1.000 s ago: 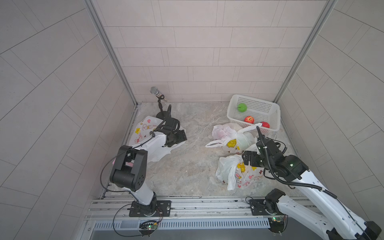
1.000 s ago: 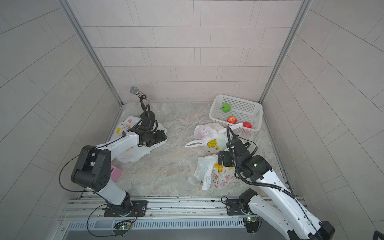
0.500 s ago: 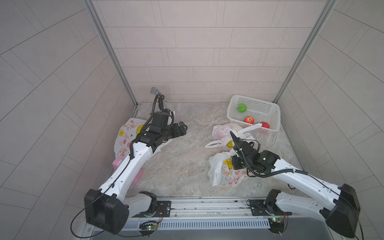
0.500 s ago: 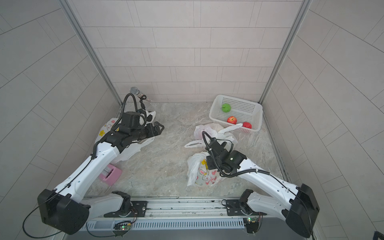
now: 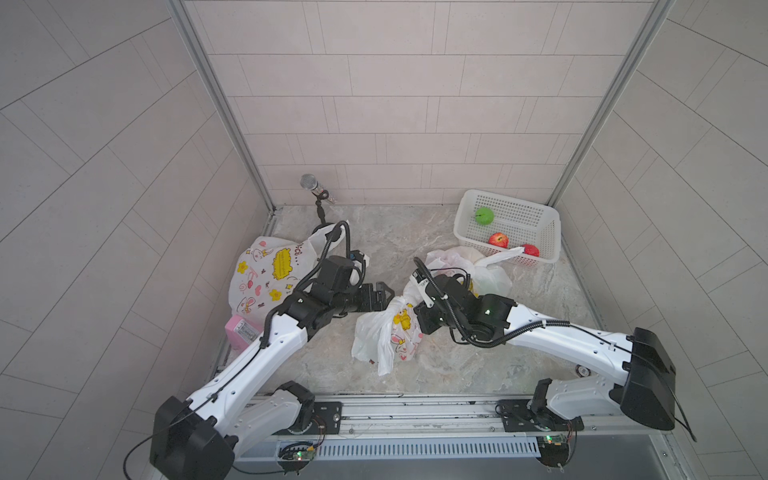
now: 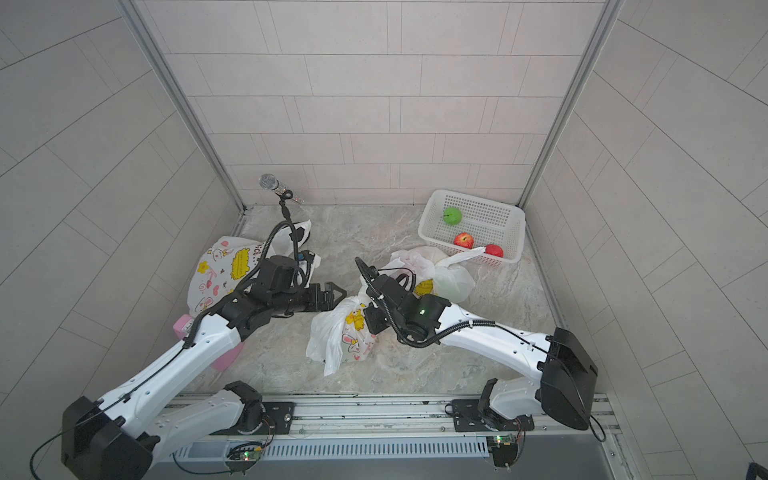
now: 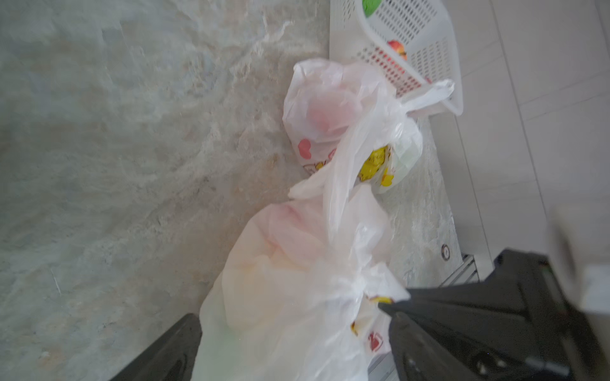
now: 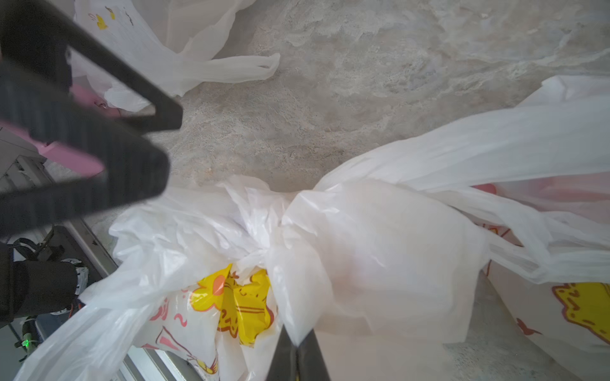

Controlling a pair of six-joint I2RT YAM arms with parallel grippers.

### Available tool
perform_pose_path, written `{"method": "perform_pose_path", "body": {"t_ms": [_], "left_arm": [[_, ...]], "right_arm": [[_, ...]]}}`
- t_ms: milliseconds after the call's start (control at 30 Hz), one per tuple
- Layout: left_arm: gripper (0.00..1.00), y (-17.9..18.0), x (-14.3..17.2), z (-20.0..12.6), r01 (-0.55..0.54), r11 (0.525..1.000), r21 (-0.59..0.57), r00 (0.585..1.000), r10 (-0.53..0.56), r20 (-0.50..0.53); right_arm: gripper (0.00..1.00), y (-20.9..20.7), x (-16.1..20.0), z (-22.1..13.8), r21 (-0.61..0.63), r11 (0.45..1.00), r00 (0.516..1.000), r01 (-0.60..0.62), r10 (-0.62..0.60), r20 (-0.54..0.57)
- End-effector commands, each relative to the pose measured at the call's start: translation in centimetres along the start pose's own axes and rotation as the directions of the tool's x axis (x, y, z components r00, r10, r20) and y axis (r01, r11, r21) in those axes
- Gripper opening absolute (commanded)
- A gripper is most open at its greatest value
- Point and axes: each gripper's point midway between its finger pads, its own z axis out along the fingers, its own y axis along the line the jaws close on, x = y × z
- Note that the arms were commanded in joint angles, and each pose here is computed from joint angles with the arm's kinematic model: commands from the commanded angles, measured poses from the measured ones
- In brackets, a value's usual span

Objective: Untie the knot of a plastic bag & take out the apple
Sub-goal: Untie the plastic bag at the center of the board.

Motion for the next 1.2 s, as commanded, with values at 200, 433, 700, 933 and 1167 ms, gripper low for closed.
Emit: {"method": "perform_pose_path", "body": {"t_ms": [200, 433, 700, 933, 1167], "left_arm": [[0.87, 2.1, 3.8, 2.0, 0.056, 0.998, 0.016, 0.998, -0.056, 0.007], [0.29, 1.3, 4.9, 4.0, 0.090, 0.992, 0.093, 0.995, -0.085, -0.058], [0.00, 1.7, 3.2, 2.6, 0.108, 0.992, 0.069, 0.992, -0.112, 0.063], [0.00, 3.4, 2.3, 0.0, 0.141, 0.990, 0.007, 0.981, -0.141, 0.136], [0.00, 5.1, 2.0, -0.3, 0.176, 0.984, -0.005, 0.964, -0.171, 0.203]], "right_arm": [[0.00, 1.0, 1.5, 1.4, -0.110, 0.994, 0.999, 0.001, 0.004, 0.048], [0.00, -1.0, 3.4, 0.8, -0.051, 0.998, 0.998, -0.045, 0.048, 0.049], [0.00, -7.7, 5.0, -2.4, 0.126, 0.981, 0.985, -0.150, 0.137, 0.105], [0.00, -14.8, 8.1, -5.3, 0.284, 0.902, 0.942, -0.325, 0.284, 0.176], [0.18, -13.8, 8.4, -6.9, 0.293, 0.934, 0.979, -0.202, 0.181, 0.098]]}}
